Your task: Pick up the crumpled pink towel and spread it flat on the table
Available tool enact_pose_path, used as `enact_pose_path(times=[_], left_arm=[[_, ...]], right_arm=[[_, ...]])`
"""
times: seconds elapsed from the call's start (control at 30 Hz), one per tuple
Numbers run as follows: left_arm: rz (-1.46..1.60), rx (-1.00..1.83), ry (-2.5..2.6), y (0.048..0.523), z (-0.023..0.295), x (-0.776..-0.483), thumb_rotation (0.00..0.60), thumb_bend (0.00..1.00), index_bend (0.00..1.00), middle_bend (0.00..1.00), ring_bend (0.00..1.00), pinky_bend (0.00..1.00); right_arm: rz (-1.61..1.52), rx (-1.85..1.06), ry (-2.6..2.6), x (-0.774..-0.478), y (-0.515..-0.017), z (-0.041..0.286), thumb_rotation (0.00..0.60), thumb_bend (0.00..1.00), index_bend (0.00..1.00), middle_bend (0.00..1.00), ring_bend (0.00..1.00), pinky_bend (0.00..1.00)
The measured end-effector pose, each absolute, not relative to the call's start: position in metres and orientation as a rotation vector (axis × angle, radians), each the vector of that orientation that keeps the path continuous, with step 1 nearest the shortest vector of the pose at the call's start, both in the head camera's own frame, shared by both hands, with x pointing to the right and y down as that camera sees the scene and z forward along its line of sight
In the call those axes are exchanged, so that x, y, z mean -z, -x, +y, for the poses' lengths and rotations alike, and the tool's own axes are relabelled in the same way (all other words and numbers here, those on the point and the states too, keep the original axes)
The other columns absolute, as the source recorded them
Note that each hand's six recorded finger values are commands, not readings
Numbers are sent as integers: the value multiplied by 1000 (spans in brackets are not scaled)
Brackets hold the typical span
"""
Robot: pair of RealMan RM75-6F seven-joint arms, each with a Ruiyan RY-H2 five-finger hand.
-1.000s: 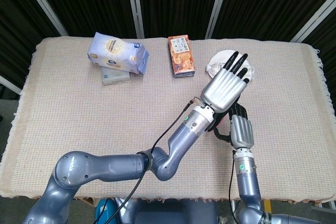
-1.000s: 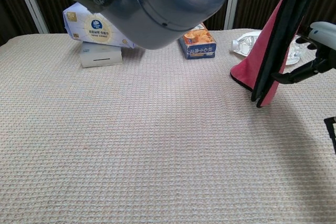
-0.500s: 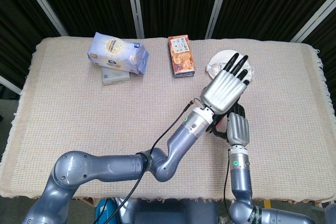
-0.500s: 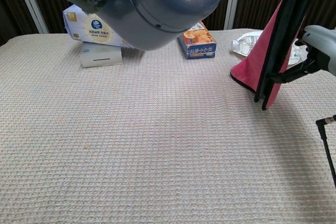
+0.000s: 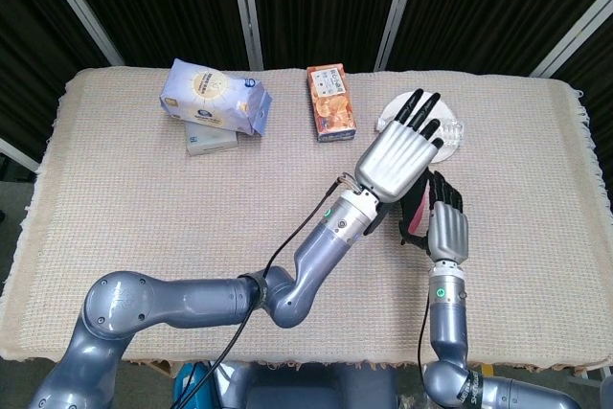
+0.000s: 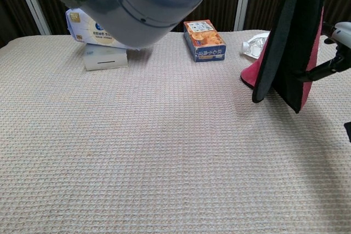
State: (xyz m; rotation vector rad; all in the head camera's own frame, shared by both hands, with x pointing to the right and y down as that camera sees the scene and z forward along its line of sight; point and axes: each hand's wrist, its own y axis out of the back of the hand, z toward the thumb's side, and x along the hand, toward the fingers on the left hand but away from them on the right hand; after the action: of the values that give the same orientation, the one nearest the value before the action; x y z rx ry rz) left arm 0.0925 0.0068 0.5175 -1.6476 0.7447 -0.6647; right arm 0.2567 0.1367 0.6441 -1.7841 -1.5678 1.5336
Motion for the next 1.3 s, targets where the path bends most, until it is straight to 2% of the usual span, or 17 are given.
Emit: enact_pose_path(times=[0.53, 0.93, 1.07, 1.2, 1.3], left_arm=[[783, 693, 1630, -64, -12, -515, 600, 483, 544, 296, 0, 29], [787, 700, 1625, -57, -16, -514, 600, 483, 544, 297, 1, 29], [783, 698, 1624, -58, -15, -515, 600, 483, 544, 297, 0, 30], [781, 698, 1625, -59, -14, -516, 600, 483, 543, 297, 1, 29], [776, 699, 1622, -60, -14, -517, 600, 483, 544, 297, 0, 29]], right_arm=[[-1574, -1586, 1731, -657, -269, 142, 600, 308, 9, 0, 0, 0], [-1593, -1582, 1724, -662, -273, 146, 600, 308, 342, 0, 0, 0], [-1588, -1588, 1724, -666, -273, 148, 600, 308, 486, 0, 0, 0], [-1584, -1591, 1725, -669, -273, 149, 600, 317, 556, 20, 0, 0], [-1584, -1588, 1726, -670, -274, 148, 600, 345, 563, 22, 0, 0]])
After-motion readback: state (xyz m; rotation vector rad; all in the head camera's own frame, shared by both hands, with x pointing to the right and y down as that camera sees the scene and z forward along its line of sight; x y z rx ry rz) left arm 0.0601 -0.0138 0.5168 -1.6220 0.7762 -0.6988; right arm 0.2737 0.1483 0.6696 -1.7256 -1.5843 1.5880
